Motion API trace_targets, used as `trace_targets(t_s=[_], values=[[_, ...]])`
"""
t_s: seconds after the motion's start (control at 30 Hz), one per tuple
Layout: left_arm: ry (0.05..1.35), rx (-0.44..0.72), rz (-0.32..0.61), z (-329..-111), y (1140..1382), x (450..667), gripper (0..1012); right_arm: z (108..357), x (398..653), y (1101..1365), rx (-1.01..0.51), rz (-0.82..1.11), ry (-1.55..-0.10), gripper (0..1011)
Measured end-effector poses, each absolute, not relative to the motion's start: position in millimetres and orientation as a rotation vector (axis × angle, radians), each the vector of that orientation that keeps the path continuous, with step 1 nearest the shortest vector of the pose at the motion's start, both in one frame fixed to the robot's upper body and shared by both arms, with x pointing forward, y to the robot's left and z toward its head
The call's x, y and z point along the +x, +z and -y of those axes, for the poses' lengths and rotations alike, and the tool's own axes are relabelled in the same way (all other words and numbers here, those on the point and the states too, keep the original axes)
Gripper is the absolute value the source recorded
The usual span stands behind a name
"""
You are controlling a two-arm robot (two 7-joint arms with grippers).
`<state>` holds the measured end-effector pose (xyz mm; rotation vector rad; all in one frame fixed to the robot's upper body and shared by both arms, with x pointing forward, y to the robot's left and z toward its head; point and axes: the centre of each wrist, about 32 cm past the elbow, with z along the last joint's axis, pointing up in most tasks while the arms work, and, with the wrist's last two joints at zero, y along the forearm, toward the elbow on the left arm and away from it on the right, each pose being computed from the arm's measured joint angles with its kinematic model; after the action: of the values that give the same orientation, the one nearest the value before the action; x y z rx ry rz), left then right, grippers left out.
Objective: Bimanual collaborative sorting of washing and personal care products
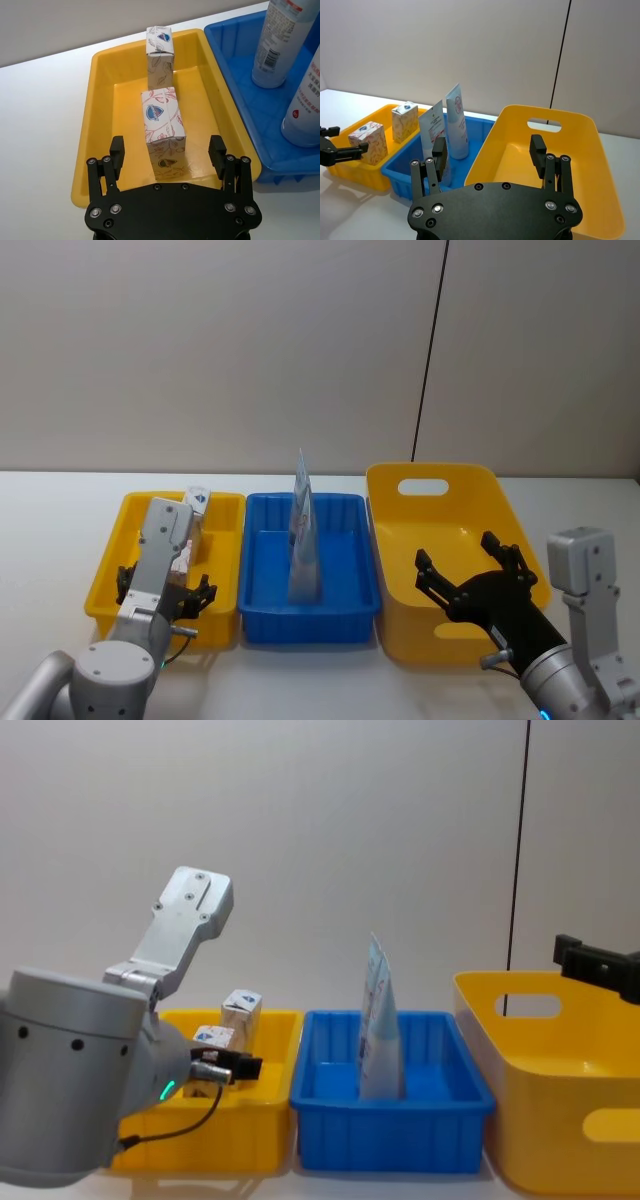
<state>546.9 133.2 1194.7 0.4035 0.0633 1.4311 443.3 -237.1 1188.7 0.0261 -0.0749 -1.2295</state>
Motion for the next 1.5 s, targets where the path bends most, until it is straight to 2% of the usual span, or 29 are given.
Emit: trace_targets(t_s=[1.1, 1.27, 1.4, 1.5], values=[[1.43, 0.398, -0.081, -136.5, 1182.5, 580.1, 1001, 237.1, 443.3, 1188.7, 0.026, 0.075, -1.23, 1000], [1.432, 0.394, -0.083, -136.3, 1182.6, 584.2, 917, 237.1, 443.3, 1188.7, 0.026, 0.075, -1.23, 1000], [1.437, 0.39, -0.085, -136.4, 1183.0, 586.7, 782, 237.1, 443.3, 1188.7, 0.026, 0.075, -1.23, 1000], [1.438, 0.389, -0.084, -136.5, 1183.2, 587.6, 731, 237.1, 443.3, 1188.7, 0.026, 0.075, -1.229, 1000]])
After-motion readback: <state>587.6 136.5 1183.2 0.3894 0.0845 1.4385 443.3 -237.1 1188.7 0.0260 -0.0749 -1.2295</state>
